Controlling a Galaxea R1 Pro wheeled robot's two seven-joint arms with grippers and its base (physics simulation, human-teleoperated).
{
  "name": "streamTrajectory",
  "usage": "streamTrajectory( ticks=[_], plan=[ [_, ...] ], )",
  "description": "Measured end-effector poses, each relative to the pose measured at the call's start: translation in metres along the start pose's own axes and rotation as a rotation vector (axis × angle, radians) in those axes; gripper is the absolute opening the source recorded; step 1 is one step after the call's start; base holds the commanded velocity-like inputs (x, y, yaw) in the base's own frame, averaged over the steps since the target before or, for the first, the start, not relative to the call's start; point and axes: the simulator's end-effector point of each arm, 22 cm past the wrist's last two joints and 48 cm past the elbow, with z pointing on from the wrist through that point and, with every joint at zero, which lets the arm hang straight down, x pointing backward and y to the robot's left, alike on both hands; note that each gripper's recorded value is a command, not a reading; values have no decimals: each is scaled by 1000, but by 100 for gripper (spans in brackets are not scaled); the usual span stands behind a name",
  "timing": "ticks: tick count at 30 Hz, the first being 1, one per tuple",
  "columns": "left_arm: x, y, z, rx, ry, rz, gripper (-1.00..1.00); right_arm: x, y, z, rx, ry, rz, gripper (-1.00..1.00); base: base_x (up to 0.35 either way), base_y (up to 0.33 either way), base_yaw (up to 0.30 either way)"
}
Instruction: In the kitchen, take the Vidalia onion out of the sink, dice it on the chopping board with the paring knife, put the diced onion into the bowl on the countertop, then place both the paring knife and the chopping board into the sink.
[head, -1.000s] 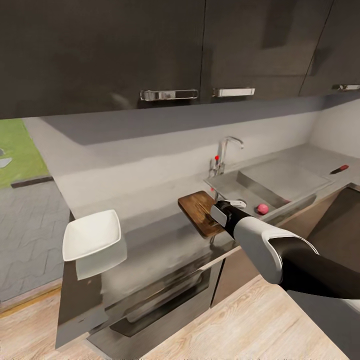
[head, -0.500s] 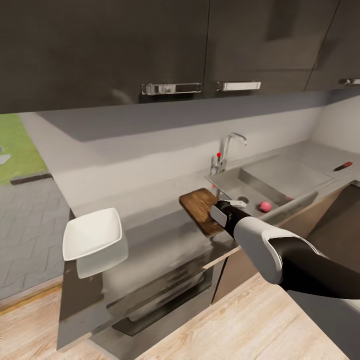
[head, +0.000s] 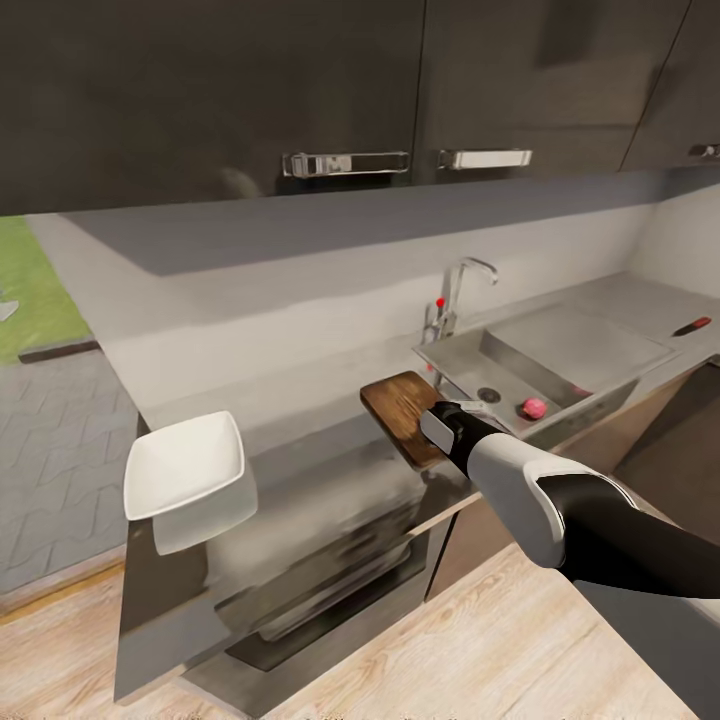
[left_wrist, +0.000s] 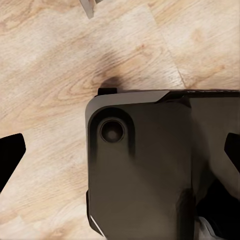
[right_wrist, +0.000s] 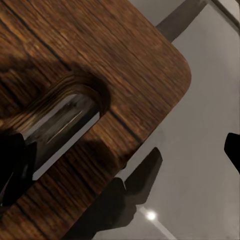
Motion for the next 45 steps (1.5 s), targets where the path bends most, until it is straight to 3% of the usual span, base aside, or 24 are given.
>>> streamTrajectory(
  ticks=[45],
  plan=[
    [10, -1, 0, 1, 25, -1, 100, 7, 4, 10, -1, 26, -25, 100, 0, 0, 0]
  ],
)
